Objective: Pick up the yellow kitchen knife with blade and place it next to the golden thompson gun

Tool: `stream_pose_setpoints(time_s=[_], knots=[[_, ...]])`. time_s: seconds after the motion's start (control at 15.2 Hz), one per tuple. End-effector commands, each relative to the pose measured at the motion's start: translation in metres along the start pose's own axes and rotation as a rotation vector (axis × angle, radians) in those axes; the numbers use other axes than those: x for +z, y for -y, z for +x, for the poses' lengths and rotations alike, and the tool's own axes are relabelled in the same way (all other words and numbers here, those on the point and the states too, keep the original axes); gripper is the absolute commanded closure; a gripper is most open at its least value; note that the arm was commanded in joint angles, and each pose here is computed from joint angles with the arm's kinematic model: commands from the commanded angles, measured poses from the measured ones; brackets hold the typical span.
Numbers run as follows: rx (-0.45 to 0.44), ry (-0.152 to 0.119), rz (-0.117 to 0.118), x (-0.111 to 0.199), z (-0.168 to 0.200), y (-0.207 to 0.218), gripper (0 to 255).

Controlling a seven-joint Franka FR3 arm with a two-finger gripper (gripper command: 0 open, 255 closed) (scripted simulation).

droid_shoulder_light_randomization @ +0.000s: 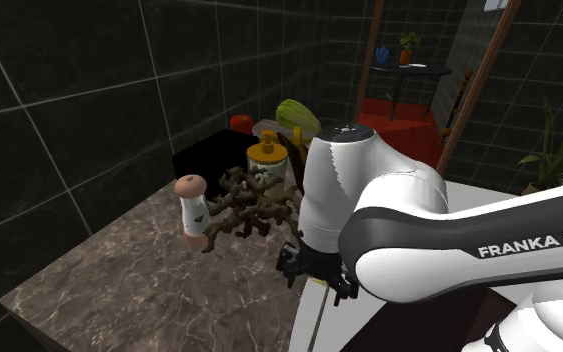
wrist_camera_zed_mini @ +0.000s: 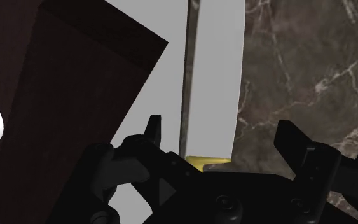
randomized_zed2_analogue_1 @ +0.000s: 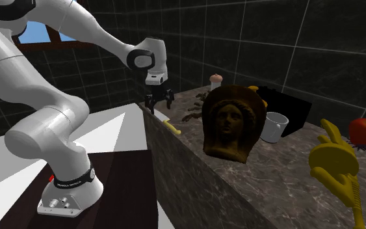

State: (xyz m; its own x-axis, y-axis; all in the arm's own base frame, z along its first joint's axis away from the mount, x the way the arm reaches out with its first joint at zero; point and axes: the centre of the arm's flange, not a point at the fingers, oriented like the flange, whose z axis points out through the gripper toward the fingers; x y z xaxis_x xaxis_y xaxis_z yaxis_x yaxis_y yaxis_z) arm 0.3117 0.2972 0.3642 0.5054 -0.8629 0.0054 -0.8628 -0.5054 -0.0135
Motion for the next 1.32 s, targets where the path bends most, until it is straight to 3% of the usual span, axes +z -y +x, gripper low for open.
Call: stream_pose_setpoints(time_s=[0.0,0.2,0.73,0.79,1.25], knots=[[0.001,0.001,0.006,0.009,0.0,-0.001,0],[0.001,0.001,0.006,0.028,0.0,-0.001,0],[0.001,0.001,0.006,0.028,0.0,-0.001,0],[0.001,0.001,0.006,0.028,0.0,-0.001,255],[0.001,0.001,0.006,0.028,0.0,-0.001,255]])
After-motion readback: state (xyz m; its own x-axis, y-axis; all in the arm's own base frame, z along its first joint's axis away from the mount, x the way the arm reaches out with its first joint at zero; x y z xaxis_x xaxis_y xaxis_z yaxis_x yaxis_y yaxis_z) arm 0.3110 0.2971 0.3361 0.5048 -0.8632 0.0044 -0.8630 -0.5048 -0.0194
